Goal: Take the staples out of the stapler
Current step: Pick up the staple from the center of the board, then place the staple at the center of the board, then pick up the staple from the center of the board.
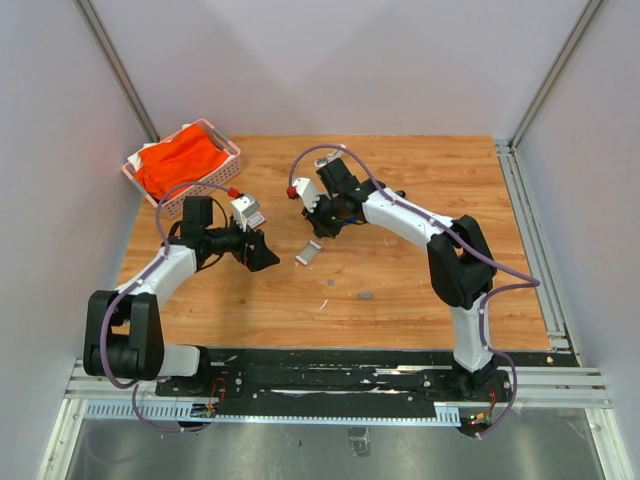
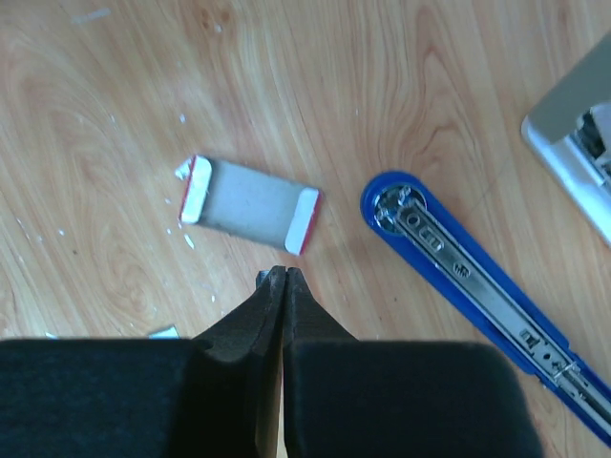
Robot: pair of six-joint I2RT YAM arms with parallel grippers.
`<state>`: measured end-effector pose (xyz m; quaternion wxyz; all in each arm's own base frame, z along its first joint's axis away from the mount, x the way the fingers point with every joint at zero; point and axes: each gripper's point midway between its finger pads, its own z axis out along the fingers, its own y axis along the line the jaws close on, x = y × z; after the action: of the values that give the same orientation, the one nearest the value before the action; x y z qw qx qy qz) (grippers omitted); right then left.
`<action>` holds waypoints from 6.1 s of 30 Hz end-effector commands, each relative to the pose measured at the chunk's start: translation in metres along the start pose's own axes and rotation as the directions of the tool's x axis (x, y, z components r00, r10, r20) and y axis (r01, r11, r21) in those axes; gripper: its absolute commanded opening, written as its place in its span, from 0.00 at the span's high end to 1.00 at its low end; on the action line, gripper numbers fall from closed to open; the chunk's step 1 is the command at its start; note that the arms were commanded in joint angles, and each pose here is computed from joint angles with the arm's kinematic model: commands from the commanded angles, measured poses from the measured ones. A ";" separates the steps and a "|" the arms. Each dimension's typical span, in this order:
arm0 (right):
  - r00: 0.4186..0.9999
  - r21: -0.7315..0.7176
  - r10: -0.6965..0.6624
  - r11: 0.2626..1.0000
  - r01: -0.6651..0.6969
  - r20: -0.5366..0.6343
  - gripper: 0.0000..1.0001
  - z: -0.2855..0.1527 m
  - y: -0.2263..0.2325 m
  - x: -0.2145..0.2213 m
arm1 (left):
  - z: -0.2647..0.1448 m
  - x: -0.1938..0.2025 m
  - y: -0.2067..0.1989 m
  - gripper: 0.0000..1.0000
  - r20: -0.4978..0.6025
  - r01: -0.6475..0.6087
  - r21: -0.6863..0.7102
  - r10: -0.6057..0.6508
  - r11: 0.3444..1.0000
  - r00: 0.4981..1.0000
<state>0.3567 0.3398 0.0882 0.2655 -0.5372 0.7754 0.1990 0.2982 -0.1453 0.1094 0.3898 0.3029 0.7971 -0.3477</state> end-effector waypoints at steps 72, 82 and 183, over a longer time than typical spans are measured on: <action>0.993 0.062 0.062 0.997 -0.056 -0.096 0.88 0.071 0.029 -0.003 | -0.015 -0.004 -0.012 0.02 0.058 -0.097 0.078 0.093 0.992 0.994; 1.000 0.095 0.008 0.995 -0.005 -0.028 0.85 0.035 0.026 -0.031 | -0.014 -0.003 -0.011 0.02 0.055 -0.095 0.080 0.090 0.992 0.994; 0.979 -0.040 0.062 0.997 -0.071 -0.196 0.99 0.017 0.062 0.082 | -0.016 0.000 -0.010 0.02 0.052 -0.120 0.069 0.116 0.990 0.992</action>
<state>0.2730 0.3134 0.0216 0.1743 -0.5299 0.8118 0.1728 0.2854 -0.1400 0.1229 0.4178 0.3559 0.7563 -0.3561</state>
